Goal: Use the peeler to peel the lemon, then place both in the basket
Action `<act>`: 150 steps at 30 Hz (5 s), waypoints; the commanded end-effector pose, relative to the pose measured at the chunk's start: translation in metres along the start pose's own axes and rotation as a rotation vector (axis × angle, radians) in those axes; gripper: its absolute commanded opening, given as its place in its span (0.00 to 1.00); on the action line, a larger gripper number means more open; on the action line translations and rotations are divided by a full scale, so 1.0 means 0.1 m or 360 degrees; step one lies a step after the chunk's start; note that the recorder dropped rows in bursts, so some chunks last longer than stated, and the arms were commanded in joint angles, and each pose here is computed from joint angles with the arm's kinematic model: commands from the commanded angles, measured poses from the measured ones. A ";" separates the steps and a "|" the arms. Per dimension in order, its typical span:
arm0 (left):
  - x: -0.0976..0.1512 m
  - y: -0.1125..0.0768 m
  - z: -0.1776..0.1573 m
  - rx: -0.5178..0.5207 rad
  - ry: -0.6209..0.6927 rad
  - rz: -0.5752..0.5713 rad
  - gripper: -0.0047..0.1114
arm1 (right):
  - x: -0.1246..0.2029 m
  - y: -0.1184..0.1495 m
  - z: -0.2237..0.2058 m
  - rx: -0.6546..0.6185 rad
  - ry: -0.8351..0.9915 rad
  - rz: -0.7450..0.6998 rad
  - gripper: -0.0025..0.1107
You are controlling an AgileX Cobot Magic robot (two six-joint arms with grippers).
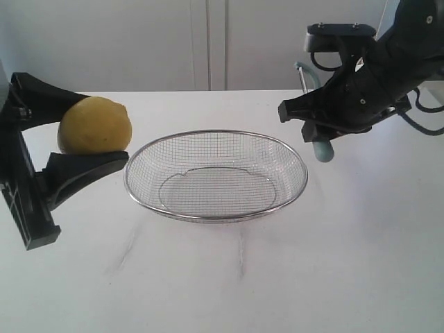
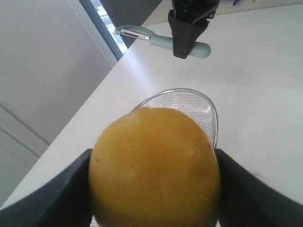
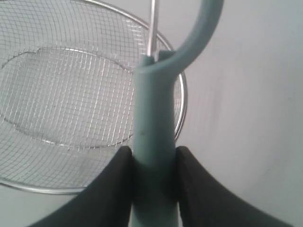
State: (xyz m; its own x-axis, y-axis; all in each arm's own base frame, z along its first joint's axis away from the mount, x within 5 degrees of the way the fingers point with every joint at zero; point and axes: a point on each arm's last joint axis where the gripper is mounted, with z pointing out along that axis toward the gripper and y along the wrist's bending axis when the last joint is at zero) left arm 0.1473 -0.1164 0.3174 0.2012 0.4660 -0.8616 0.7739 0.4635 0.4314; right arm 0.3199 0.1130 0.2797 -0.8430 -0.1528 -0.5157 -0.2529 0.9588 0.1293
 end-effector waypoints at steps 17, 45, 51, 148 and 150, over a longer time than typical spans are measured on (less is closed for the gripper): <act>0.11 0.01 0.16 0.0035 0.0075 0.0053 0.04 | 0.55 0.44 0.12 -0.0981 0.0377 -0.0205 0.02; 0.04 -0.02 0.42 0.0268 -0.0131 0.0096 0.04 | 0.82 1.01 0.18 -0.1189 0.0378 -0.0241 0.02; 0.04 -0.01 0.42 0.0263 -0.0136 0.0084 0.04 | 0.90 1.02 0.21 -0.1252 0.0381 -0.0160 0.02; 0.22 -0.06 0.64 0.0402 -0.0057 -0.0003 0.04 | 0.85 0.74 0.17 -0.1016 0.0370 -0.0020 0.02; 0.22 -0.06 0.64 0.0399 -0.0054 -0.0003 0.04 | 0.88 0.85 0.22 -0.1120 0.0408 -0.0035 0.02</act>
State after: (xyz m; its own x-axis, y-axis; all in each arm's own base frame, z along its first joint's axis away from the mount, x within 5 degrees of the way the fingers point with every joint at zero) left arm 0.1872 -0.1543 0.2730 0.0688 0.4287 -0.9008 0.9150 0.3327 0.2282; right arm 0.2388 0.1725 0.2311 -0.9014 -0.2793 -0.3308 -0.4308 0.6543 0.6215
